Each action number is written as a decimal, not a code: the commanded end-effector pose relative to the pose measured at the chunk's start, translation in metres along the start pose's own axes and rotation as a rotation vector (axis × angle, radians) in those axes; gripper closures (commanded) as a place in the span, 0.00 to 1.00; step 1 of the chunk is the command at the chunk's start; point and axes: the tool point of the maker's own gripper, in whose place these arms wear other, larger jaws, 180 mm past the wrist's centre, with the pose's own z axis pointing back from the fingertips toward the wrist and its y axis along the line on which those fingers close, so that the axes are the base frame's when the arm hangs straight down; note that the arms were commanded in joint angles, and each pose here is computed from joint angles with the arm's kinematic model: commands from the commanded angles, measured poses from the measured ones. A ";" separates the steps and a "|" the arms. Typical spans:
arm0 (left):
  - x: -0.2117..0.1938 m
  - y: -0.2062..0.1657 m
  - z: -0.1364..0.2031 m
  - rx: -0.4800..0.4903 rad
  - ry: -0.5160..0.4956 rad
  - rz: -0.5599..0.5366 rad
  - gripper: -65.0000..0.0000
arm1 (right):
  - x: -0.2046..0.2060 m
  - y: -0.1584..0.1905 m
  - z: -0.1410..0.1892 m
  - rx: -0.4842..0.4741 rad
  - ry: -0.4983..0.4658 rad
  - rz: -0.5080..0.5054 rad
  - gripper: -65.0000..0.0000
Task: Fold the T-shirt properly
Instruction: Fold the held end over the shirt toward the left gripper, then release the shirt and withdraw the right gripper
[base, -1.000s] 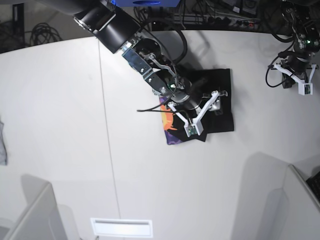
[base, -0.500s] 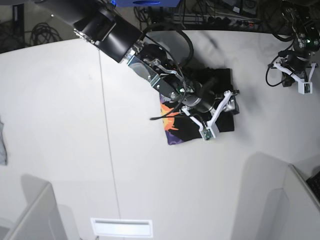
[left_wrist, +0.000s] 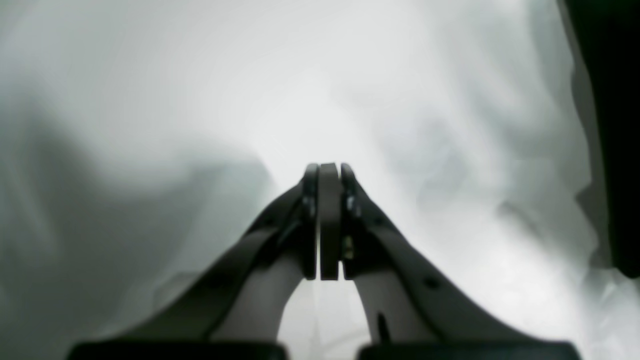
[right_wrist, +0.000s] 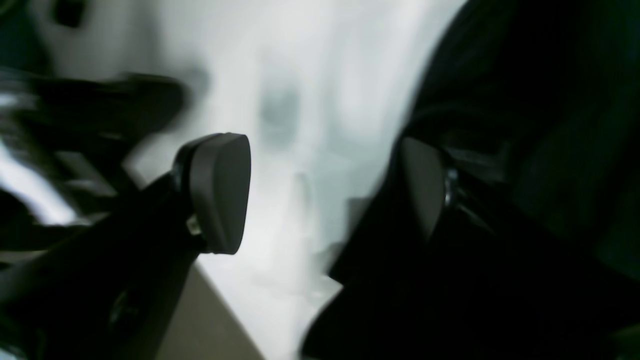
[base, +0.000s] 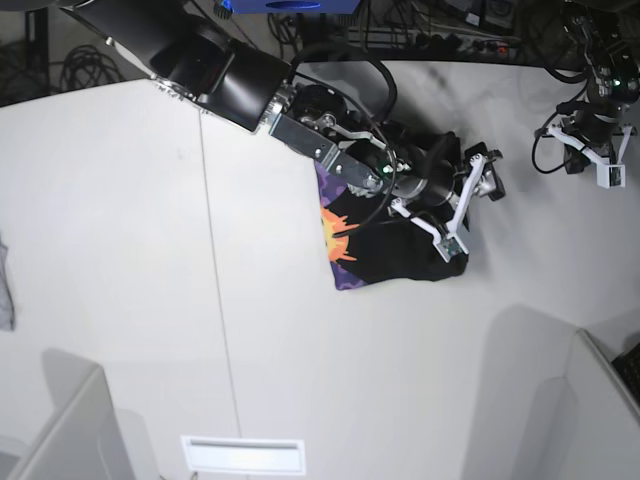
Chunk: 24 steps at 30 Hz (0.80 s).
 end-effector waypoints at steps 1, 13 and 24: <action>0.016 0.003 0.003 0.002 -0.048 -0.009 1.00 | 0.034 0.021 0.006 0.060 -0.078 0.015 0.33; 0.017 -0.003 0.003 -0.011 -0.053 -0.011 1.00 | 0.070 -0.007 0.059 0.059 -0.204 0.029 0.41; 0.063 -0.051 0.023 -0.165 -0.244 0.106 1.00 | 0.055 -0.166 0.130 -0.242 -0.377 -0.377 1.00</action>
